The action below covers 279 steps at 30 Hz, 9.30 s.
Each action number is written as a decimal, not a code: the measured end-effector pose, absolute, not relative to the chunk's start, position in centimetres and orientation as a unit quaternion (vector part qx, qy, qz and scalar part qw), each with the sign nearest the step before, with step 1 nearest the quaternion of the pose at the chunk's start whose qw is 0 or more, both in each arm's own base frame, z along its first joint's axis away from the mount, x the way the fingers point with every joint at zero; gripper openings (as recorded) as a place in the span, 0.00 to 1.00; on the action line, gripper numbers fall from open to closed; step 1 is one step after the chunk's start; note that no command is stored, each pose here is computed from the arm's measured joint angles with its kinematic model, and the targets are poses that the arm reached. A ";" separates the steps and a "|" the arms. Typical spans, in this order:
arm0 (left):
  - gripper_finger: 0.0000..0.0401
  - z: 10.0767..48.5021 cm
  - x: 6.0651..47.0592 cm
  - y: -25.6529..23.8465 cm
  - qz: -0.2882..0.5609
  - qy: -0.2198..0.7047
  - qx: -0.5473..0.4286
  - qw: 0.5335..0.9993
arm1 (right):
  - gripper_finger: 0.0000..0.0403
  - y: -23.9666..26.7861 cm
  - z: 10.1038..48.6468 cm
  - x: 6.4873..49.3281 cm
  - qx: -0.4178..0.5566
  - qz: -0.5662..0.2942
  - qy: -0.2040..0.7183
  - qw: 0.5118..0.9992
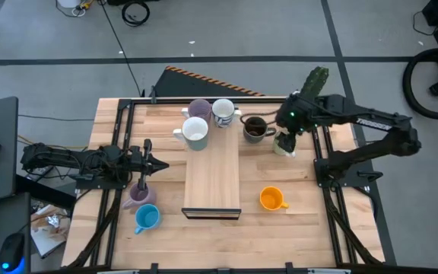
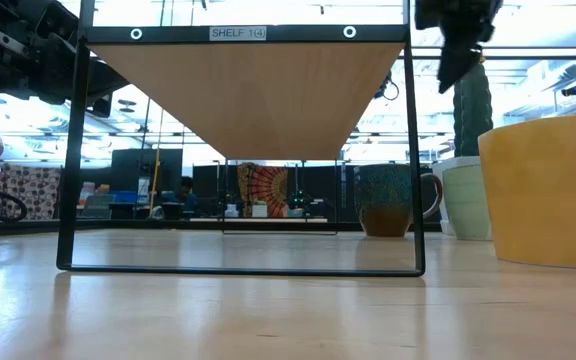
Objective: Place coffee mugs
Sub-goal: Put the green mug on the shelf
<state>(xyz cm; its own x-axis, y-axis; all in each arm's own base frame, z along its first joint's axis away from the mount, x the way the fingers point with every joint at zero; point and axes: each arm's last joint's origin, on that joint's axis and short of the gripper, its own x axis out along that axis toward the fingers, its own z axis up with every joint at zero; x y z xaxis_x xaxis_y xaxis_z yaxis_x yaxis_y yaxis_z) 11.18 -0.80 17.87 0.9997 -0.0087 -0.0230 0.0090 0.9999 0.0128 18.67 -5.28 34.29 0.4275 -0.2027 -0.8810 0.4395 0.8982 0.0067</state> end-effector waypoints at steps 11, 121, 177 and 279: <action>0.06 17.9 11.2 -0.8 -0.004 0.011 0.006 1.000 | 0.67 -3.5 30.7 19.3 0.089 -0.163 0.514 0.837; 0.06 17.9 11.2 -0.8 -0.004 0.012 0.006 1.000 | 0.16 -4.8 25.4 17.6 0.250 -0.212 0.618 0.715; 0.06 17.9 11.2 -0.8 -0.004 0.011 0.006 1.000 | 0.17 -3.3 33.3 34.7 0.009 -0.045 0.609 0.792; 0.06 17.9 11.2 -0.8 -0.004 0.012 0.006 1.000 | 0.60 -4.8 34.3 32.1 0.016 -0.090 0.595 0.798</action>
